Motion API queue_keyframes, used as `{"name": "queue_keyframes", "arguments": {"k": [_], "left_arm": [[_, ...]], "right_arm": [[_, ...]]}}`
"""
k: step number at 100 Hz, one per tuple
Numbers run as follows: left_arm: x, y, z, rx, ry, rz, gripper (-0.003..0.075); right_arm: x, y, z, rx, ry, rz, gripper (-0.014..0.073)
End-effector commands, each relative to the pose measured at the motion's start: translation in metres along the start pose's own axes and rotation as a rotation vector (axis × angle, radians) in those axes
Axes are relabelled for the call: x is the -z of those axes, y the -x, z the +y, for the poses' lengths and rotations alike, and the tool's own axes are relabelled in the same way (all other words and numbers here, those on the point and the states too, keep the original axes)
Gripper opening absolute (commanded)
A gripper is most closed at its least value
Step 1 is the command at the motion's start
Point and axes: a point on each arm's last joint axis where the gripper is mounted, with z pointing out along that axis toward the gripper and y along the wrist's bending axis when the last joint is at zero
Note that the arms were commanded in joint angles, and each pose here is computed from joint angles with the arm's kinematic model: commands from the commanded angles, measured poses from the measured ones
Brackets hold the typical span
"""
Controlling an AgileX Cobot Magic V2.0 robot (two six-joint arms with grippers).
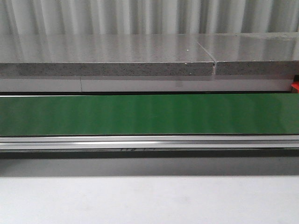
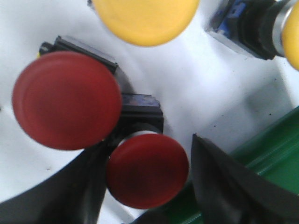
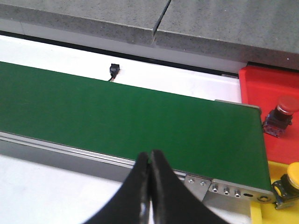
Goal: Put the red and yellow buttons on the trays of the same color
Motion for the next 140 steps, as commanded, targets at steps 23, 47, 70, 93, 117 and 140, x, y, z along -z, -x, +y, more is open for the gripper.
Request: {"name": "queue_keyframes", "arguments": {"k": [23,47,70,93,117,140], "left_arm": [[0.029,0.004,-0.007,0.013,-0.063,-0.075,0.0179],[0.081,0.003,-0.014,-0.126,-0.106,-0.224,0.0168],[0.133,-0.009,-0.020,-0.309,-0.130,-0.308,0.0168],[0.133,-0.036,-0.034,-0.487,-0.102,-0.200,0.0168],[0.126,-0.050,-0.055,-0.572,-0.114,-0.181,0.0168],[0.100,-0.043,-0.061,-0.594,-0.085,-0.104,0.0168]], "right_arm": [[0.004,0.013,-0.002,0.005,-0.020,-0.088,-0.0059],[0.004,0.013,-0.002,0.005,-0.020,-0.088,-0.0059],[0.004,0.013,-0.002,0.005,-0.020,-0.088,-0.0059],[0.004,0.013,-0.002,0.005,-0.020,-0.088,-0.0059],[0.004,0.013,-0.002,0.005,-0.020,-0.088,-0.0059],[0.004,0.013,-0.002,0.005,-0.020,-0.088,-0.0059]]}}
